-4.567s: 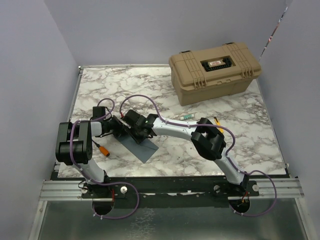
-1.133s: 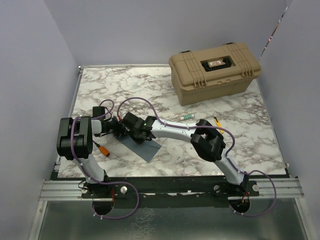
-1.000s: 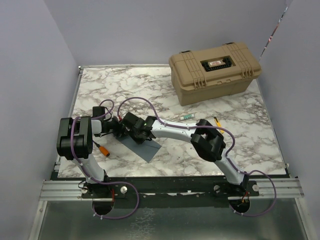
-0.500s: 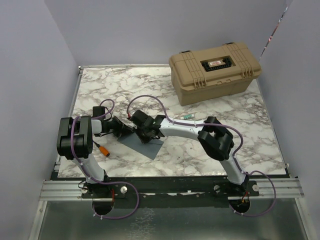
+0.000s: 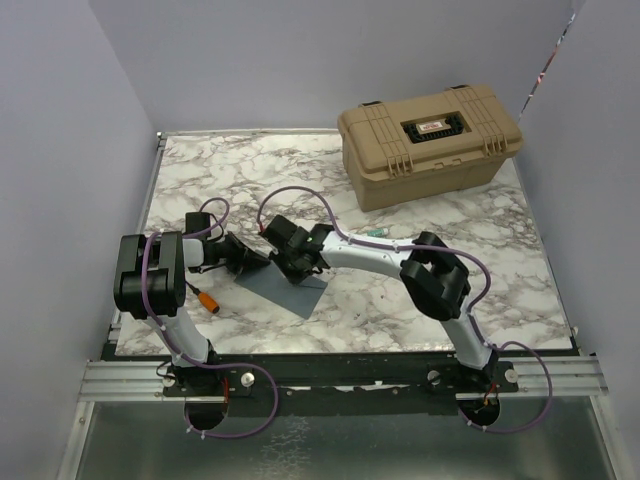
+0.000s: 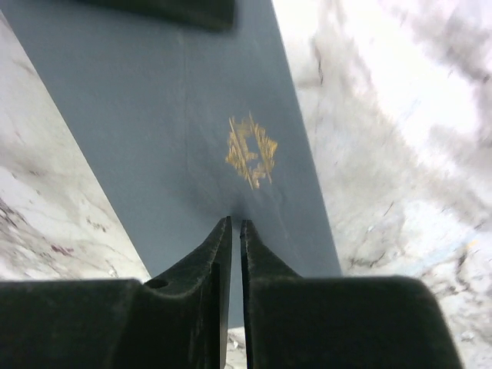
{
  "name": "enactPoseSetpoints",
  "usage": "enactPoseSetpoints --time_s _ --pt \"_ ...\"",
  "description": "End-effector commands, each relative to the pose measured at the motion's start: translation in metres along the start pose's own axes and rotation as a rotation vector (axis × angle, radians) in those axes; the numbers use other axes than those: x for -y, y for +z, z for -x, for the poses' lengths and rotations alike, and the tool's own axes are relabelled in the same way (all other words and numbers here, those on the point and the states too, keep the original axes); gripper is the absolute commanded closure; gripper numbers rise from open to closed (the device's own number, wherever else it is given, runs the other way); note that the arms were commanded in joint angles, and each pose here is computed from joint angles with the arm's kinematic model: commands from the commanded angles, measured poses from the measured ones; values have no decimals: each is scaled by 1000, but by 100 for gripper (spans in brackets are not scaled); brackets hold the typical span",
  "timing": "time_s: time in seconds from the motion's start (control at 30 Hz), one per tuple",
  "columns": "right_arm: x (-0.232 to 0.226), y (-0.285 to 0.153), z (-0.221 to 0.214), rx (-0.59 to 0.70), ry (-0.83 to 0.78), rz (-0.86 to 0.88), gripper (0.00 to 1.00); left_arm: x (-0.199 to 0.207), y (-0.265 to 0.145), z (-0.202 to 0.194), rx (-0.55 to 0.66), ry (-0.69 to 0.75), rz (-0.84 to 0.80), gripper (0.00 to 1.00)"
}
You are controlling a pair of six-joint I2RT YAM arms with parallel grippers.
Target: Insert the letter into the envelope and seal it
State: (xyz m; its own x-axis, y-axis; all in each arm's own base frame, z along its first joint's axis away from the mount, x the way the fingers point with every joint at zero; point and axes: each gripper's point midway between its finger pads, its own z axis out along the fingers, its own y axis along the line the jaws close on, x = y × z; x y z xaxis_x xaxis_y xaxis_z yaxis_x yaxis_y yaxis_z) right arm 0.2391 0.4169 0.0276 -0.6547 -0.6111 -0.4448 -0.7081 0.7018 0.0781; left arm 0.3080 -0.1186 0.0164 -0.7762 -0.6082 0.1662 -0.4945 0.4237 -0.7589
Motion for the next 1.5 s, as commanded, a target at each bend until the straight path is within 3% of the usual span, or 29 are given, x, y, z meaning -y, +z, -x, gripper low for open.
enactPoseSetpoints --time_s 0.0,0.33,0.83,1.1,1.47 --pt "4 10 29 39 -21 -32 85 -61 7 8 82 -18 234 100" --pt "4 34 48 46 -108 -41 74 -60 7 7 80 -17 233 100" --pt "30 28 -47 -180 -147 -86 67 -63 9 7 73 -22 238 100" --pt "36 26 -91 -263 -138 -78 76 -62 9 8 75 -21 238 100" --pt "43 20 -115 -310 -130 -94 93 -61 8 8 78 -21 235 100"
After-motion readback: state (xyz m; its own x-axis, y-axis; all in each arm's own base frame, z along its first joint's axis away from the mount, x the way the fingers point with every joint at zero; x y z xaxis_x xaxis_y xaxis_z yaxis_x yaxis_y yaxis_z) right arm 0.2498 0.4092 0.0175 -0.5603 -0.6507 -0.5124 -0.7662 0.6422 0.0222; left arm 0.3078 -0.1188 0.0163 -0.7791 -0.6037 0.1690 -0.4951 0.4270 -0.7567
